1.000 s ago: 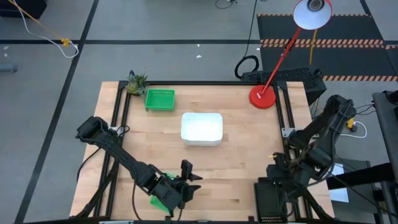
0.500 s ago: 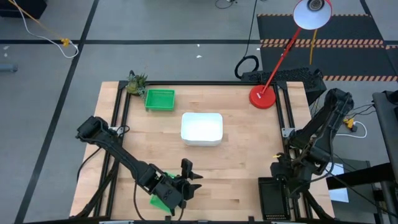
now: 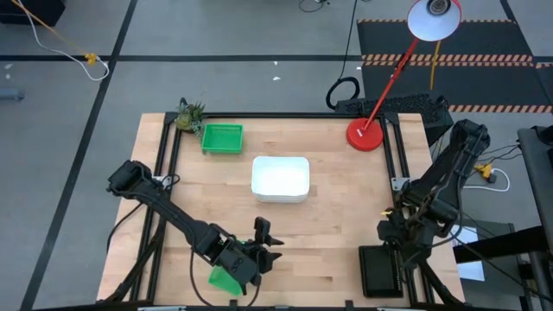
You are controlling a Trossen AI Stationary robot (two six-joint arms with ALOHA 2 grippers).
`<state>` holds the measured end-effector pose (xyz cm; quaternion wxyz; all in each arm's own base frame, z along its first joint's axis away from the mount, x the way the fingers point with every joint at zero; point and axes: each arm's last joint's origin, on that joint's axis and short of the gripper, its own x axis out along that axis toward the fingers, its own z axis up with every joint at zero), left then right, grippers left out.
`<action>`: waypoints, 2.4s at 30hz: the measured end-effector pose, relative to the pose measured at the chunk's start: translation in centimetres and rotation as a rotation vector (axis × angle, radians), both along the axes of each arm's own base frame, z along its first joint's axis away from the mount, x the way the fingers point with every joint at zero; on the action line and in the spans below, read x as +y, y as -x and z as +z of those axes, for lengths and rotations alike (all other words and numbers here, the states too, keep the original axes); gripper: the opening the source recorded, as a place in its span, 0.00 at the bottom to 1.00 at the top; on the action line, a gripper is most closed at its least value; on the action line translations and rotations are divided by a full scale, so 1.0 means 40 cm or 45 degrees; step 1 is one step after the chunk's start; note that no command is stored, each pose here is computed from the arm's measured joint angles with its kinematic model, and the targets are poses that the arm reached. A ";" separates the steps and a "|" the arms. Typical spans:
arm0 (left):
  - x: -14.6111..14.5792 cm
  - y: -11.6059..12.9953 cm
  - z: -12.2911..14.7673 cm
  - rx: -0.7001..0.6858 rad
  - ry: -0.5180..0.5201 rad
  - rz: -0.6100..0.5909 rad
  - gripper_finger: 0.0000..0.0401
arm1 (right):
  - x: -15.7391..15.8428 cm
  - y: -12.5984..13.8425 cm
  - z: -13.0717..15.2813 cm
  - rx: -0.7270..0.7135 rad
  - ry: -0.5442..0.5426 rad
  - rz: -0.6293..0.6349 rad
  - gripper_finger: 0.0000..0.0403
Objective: Stack baskets by color
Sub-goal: Stack the left black bin on top of the right black bins, then stack the bottom green bin on top of the top green bins
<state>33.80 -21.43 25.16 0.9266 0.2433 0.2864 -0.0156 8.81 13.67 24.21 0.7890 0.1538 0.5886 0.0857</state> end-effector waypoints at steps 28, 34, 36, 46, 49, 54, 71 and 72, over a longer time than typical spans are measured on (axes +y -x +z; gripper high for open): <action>0.093 -0.054 -0.005 0.082 -0.087 -0.080 0.41 | -0.017 0.007 -0.040 0.031 0.062 -0.033 0.21; 0.090 -0.045 -0.012 0.129 -0.106 -0.087 0.41 | -0.009 -0.004 -0.022 -0.082 -0.049 -0.108 0.21; 0.080 -0.033 -0.017 0.161 -0.081 -0.068 0.41 | -0.005 -0.014 -0.012 -0.172 -0.092 -0.148 0.20; -0.021 0.119 -0.065 0.525 -0.010 0.021 0.41 | -0.013 -0.104 0.023 -0.774 0.161 -0.268 0.19; -0.062 0.173 -0.075 0.629 0.040 0.011 0.41 | -0.018 -0.138 0.018 -0.862 0.328 -0.262 0.19; -0.123 0.235 -0.075 0.683 0.173 -0.016 0.41 | -0.023 -0.201 0.006 -0.921 0.456 -0.245 0.19; -0.224 0.297 -0.120 0.763 0.455 0.035 0.41 | -0.008 -0.295 -0.043 -0.936 0.526 -0.138 0.19; -0.227 0.297 -0.127 0.763 0.446 0.039 0.41 | -0.008 -0.296 -0.041 -0.943 0.524 -0.138 0.19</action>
